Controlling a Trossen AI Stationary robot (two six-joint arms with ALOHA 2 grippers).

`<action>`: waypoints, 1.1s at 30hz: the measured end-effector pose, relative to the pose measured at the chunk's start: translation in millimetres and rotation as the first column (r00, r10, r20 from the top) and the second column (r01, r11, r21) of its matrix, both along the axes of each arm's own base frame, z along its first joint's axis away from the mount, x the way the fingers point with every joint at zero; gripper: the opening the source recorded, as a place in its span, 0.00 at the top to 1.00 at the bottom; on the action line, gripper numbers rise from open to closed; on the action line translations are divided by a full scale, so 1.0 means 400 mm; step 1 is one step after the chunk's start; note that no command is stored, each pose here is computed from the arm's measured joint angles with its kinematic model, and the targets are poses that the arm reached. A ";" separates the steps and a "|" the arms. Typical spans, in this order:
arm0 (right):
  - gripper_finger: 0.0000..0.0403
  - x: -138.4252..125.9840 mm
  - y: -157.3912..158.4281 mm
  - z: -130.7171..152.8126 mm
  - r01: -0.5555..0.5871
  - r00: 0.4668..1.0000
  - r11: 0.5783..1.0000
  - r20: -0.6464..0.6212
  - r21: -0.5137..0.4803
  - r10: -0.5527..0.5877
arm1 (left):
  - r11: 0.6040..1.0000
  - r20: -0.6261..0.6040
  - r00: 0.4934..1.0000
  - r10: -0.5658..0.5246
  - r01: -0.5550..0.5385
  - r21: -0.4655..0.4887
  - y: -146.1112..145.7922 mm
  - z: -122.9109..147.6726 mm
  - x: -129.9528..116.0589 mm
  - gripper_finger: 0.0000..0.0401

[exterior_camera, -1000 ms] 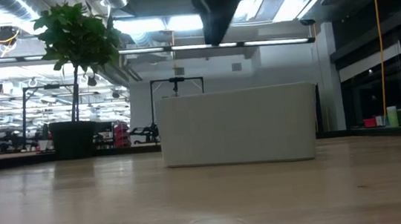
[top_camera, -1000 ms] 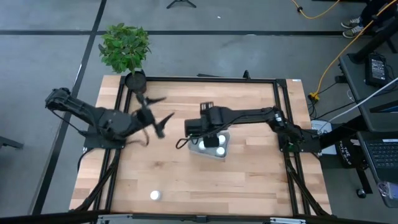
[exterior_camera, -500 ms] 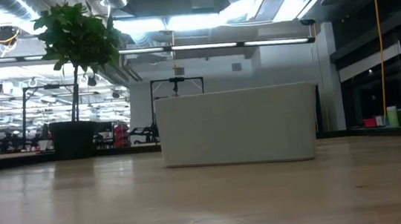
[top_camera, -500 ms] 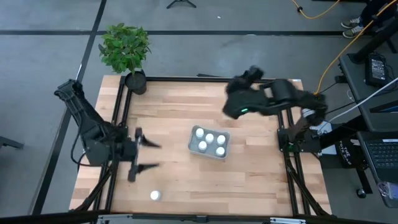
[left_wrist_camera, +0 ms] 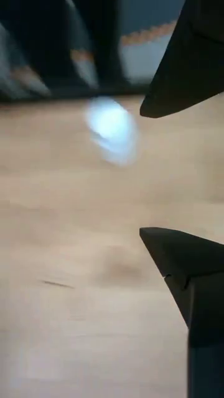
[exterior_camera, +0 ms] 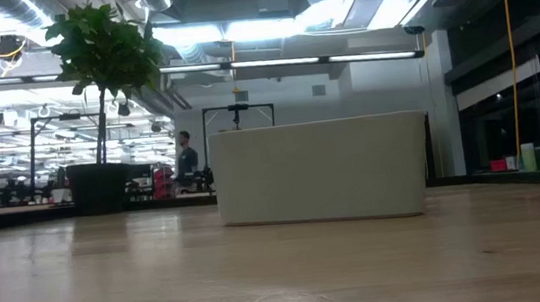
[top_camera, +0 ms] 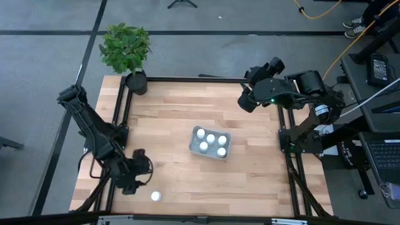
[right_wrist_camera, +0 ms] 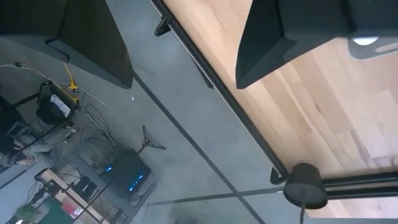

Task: Pick and place pill bottles into a basket
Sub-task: Put the white pill bottle into the gray bin

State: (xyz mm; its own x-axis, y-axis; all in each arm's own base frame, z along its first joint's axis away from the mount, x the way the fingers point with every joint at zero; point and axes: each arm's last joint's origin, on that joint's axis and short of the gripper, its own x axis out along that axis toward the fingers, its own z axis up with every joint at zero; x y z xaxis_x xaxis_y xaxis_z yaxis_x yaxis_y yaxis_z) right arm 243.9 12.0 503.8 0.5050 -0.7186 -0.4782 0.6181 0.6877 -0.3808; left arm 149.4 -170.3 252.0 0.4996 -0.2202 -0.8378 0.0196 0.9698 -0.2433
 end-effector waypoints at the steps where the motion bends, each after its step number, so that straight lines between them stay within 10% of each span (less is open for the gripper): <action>1: 0.29 0.002 0.000 -0.001 -0.001 1.000 1.000 -0.002 0.002 0.001 | 1.000 -0.075 0.997 0.007 -0.005 0.016 0.005 -0.012 -0.006 0.27; 17: 0.29 0.075 0.012 -0.047 0.013 0.999 0.999 -0.041 0.031 -0.012 | 0.907 -0.295 0.859 -0.419 0.412 -0.089 -0.097 -0.022 0.009 0.26; 22: 0.29 0.100 0.016 -0.065 0.009 0.997 0.999 -0.071 0.032 -0.006 | 0.838 -0.348 0.787 -0.509 0.546 0.010 -0.116 -0.040 0.040 0.26; 33: 0.29 0.097 0.016 -0.063 -0.033 0.993 0.999 -0.113 0.017 0.035 | 0.806 -0.213 0.830 -0.515 0.554 0.211 -0.073 -0.023 0.130 0.26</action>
State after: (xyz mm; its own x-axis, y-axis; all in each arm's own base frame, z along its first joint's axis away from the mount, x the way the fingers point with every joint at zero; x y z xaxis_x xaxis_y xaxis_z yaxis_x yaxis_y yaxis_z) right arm 282.6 18.6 478.7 0.4710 -0.6944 -0.5441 0.5479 0.7136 -0.4365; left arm 201.5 -199.5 242.7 0.2402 -0.1897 -0.9520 0.5381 0.8423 -0.0321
